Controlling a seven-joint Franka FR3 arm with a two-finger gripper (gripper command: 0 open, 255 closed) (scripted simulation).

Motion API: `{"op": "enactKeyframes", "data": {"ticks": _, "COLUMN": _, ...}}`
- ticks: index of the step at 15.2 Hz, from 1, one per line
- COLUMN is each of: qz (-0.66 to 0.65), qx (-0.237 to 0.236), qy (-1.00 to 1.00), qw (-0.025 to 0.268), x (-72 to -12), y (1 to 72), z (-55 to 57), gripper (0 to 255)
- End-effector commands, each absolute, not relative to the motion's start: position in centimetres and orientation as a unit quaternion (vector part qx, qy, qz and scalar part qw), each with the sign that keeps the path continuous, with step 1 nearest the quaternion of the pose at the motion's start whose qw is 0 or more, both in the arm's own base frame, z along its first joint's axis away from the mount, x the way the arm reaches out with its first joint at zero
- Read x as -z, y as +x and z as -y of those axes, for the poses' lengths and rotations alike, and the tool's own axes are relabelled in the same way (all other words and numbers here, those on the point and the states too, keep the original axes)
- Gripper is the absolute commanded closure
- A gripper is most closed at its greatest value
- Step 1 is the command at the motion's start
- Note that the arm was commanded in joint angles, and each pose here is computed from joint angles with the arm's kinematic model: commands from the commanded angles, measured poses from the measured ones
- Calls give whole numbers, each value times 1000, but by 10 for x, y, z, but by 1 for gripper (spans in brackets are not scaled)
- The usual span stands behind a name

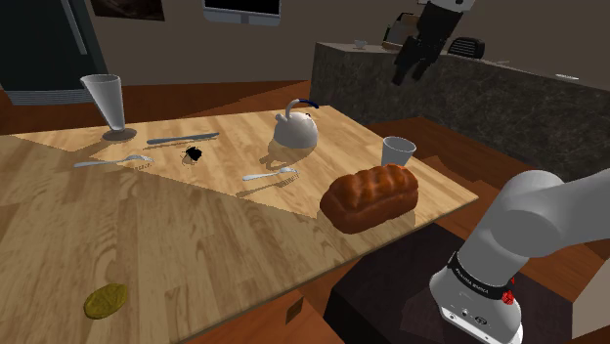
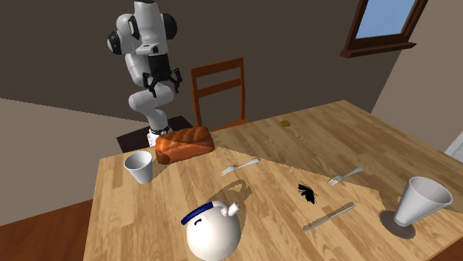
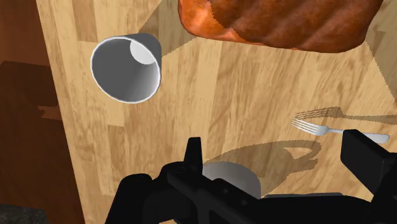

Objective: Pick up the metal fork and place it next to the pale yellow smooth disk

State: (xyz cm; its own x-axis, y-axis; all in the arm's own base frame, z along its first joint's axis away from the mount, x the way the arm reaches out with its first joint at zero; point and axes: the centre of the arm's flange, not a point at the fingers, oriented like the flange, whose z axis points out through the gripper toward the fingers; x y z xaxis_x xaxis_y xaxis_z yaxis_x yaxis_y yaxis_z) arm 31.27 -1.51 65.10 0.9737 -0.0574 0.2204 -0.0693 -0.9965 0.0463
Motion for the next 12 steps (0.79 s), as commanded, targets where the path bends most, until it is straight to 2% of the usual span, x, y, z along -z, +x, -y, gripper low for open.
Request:
{"op": "enactKeyframes", "data": {"ticks": 1, "qz": 32, "qx": -110, "qy": 993, "qw": 27, "x": -651, "y": 313, "z": 15, "gripper": 0}}
{"op": "enactKeyframes", "data": {"ticks": 12, "qz": -171, "qx": -112, "qy": 978, "qw": 37, "x": -560, "y": 418, "z": -16, "gripper": 0}}
